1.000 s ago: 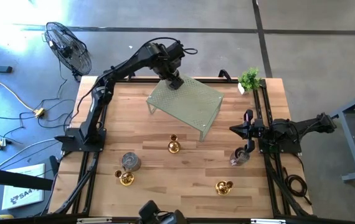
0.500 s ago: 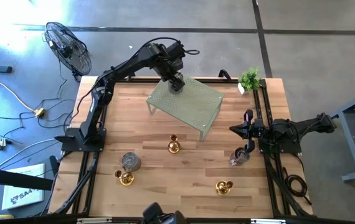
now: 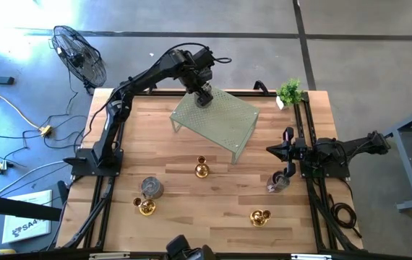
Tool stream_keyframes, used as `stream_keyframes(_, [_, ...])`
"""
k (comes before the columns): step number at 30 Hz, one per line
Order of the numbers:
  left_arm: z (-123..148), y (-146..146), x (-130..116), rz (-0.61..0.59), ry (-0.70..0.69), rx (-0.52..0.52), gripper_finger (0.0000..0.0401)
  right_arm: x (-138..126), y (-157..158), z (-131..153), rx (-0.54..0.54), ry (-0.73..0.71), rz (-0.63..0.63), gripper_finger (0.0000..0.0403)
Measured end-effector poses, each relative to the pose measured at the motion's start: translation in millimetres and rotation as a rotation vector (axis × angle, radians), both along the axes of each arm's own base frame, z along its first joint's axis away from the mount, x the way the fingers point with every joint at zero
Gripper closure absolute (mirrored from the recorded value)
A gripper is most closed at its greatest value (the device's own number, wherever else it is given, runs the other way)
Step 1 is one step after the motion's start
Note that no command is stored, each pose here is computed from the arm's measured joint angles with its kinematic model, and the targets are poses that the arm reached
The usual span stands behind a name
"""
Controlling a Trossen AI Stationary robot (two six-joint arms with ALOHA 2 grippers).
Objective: Pick & Place candle stick holders
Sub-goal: Put the top green scented candle on the shelf, then put the right gold candle holder on the shelf
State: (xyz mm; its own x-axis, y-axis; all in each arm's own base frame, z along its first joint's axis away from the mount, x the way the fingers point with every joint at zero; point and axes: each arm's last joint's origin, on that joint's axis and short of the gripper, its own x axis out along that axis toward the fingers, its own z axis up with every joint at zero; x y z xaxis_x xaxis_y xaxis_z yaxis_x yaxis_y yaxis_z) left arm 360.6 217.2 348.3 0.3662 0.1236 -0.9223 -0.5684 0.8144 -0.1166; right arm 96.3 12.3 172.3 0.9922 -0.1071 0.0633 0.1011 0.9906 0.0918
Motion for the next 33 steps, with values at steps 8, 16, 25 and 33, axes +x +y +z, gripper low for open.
stream_keyframes(8, [-1,-10,2,-0.11,0.018,-0.024,0.0002,0,0,0,0.0,0.0,-0.001,0.0402])
stream_keyframes(16, [9,-13,4,-0.082,0.022,0.067,0.0002,0,0,0,0.0,0.0,0.0,0.0399])
stream_keyframes(25, [30,-21,-13,-0.052,-0.003,0.075,0.0002,0,0,0,0.0,0.0,0.0,0.04])
stream_keyframes(33, [64,-51,-28,-0.076,-0.081,0.114,0.0002,0,0,0,0.0,0.0,0.0,0.0402])
